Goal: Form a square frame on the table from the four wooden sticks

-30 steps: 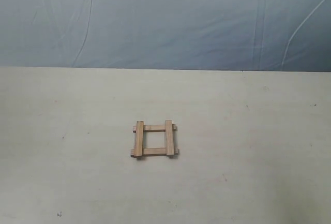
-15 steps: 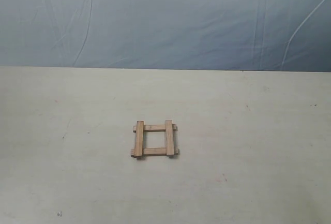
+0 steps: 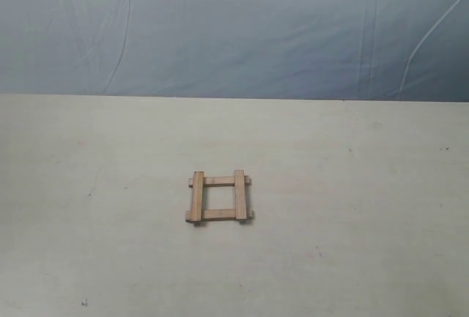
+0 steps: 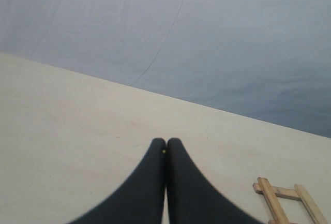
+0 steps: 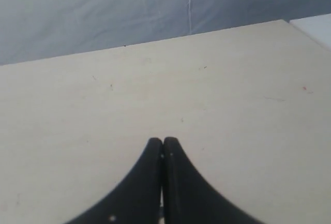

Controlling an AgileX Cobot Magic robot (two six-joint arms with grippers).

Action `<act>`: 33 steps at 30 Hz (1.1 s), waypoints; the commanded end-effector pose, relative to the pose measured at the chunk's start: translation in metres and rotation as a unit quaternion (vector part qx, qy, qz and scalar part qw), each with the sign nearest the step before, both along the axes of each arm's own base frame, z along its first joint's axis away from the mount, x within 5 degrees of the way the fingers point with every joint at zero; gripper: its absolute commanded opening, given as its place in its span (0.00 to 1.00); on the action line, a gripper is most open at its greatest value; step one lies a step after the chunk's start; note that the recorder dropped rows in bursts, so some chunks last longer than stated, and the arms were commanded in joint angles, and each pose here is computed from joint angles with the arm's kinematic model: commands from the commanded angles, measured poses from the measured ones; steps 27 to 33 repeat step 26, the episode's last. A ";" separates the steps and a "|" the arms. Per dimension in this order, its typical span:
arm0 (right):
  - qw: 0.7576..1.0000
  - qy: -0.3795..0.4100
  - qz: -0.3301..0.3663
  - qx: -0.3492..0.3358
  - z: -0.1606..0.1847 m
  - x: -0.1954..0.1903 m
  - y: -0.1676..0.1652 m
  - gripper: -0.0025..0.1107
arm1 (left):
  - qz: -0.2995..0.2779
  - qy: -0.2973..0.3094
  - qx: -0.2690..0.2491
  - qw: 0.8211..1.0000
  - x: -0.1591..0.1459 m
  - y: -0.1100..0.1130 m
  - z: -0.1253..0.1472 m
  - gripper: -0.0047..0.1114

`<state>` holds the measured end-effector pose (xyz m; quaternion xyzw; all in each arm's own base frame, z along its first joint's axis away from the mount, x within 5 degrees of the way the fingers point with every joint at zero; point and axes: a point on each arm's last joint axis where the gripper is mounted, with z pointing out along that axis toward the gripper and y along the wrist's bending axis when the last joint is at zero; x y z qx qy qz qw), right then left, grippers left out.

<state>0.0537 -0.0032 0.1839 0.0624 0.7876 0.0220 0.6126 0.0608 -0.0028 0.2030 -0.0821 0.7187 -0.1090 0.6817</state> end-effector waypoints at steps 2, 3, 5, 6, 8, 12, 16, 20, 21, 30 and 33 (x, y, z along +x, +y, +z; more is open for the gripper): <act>0.996 -0.001 0.012 -0.092 0.000 0.000 -0.002 0.01 | 0.000 -0.006 0.001 1.000 -0.001 0.000 0.001 0.04; 0.995 0.000 0.013 -0.096 0.000 0.000 -0.002 0.01 | 0.000 -0.006 0.001 1.000 -0.001 0.000 0.001 0.04; 0.996 0.004 0.013 -0.094 -0.001 0.000 -0.002 0.01 | 0.000 -0.006 0.001 1.000 -0.001 0.000 0.001 0.04; 0.996 0.004 0.013 -0.094 -0.001 0.000 -0.002 0.01 | 0.000 -0.006 0.001 1.000 -0.001 0.000 0.001 0.04; 0.996 0.000 0.012 -0.089 0.000 0.000 -0.002 0.01 | 0.000 -0.006 0.001 1.000 -0.001 0.000 0.001 0.04; 0.996 -0.015 0.012 -0.090 0.002 0.001 -0.001 0.01 | 0.000 -0.006 0.001 1.000 -0.001 0.000 0.001 0.04; 0.996 -0.013 0.012 -0.090 0.002 0.000 -0.001 0.01 | 0.000 -0.006 0.001 1.000 -0.001 0.000 0.001 0.04; 0.996 -0.013 0.012 -0.090 0.002 0.000 -0.001 0.01 | 0.000 -0.006 0.001 1.000 -0.001 0.000 0.001 0.04; 0.996 -0.013 0.012 -0.090 0.002 0.000 -0.001 0.01 | 0.000 -0.006 0.001 1.000 -0.001 0.000 0.001 0.04; 0.996 -0.013 0.012 -0.090 0.002 0.000 -0.001 0.01 | 0.000 -0.006 0.001 1.000 -0.001 0.000 0.001 0.04; 0.996 -0.013 0.012 -0.090 0.002 0.000 -0.001 0.01 | 0.000 -0.006 0.001 1.000 -0.001 0.000 0.001 0.04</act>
